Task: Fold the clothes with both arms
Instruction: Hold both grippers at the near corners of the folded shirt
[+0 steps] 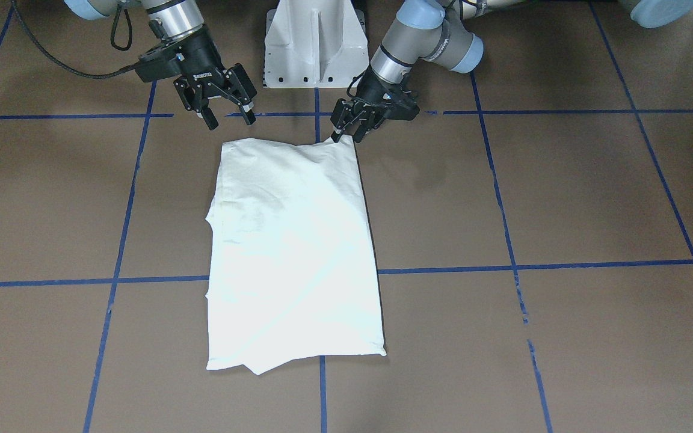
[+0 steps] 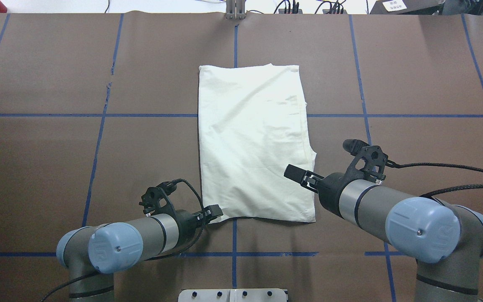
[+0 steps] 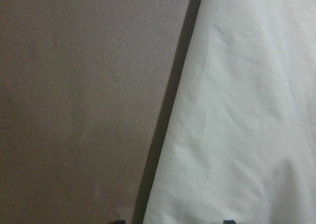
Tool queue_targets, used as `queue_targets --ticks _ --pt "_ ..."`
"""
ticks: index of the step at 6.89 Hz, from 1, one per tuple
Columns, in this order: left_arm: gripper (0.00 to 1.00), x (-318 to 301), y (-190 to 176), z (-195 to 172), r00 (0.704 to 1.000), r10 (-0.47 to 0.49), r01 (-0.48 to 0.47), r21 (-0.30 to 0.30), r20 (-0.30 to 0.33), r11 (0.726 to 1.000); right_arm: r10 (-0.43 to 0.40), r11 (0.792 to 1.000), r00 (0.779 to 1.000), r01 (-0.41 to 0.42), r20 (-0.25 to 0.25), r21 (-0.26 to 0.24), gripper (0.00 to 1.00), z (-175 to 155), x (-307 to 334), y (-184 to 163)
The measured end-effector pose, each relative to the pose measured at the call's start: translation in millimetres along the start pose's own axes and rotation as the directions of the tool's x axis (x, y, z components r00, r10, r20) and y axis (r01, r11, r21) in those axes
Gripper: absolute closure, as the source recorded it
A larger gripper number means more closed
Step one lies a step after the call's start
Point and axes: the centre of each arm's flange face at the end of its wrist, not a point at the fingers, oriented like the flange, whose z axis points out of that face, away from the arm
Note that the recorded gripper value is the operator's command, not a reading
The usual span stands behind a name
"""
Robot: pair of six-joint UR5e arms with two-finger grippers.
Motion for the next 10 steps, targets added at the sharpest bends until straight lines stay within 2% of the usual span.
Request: queue_targets --ticks 1,2,3,4,5,7,9,10 --pt "0.46 1 0 0 1.000 0.000 0.000 0.002 -0.002 1.000 0.000 1.000 1.000 0.000 -0.001 0.000 0.00 0 0 0" --pt "0.48 1 0 0 1.000 0.000 0.000 0.007 -0.003 1.000 0.000 1.000 1.000 0.000 -0.002 0.001 0.00 0 1 0" --pt "0.59 1 0 1 1.000 0.000 0.000 0.011 -0.003 1.000 0.000 1.000 1.000 0.000 -0.002 0.001 0.00 0 1 0" --pt "0.77 0 -1 2 1.000 0.001 0.000 0.012 -0.001 1.000 0.000 1.000 1.000 0.000 -0.003 0.001 0.00 0 1 0" --pt "1.00 0 -1 2 1.000 0.000 0.000 0.013 -0.001 1.000 -0.001 1.000 1.000 0.001 -0.003 0.000 0.00 1 1 0" --pt "1.00 2 -1 1 1.000 0.001 -0.001 0.013 -0.005 1.000 -0.001 1.000 1.000 0.001 -0.009 0.001 0.00 3 2 1" --pt "1.00 9 0 -2 0.999 0.038 -0.037 0.011 -0.018 0.999 0.046 0.999 0.999 -0.046 -0.014 0.000 0.11 6 2 3" --pt "1.00 13 -1 -3 0.998 0.051 -0.051 0.011 -0.025 0.999 0.126 0.992 0.991 -0.126 -0.038 0.004 0.21 9 2 5"
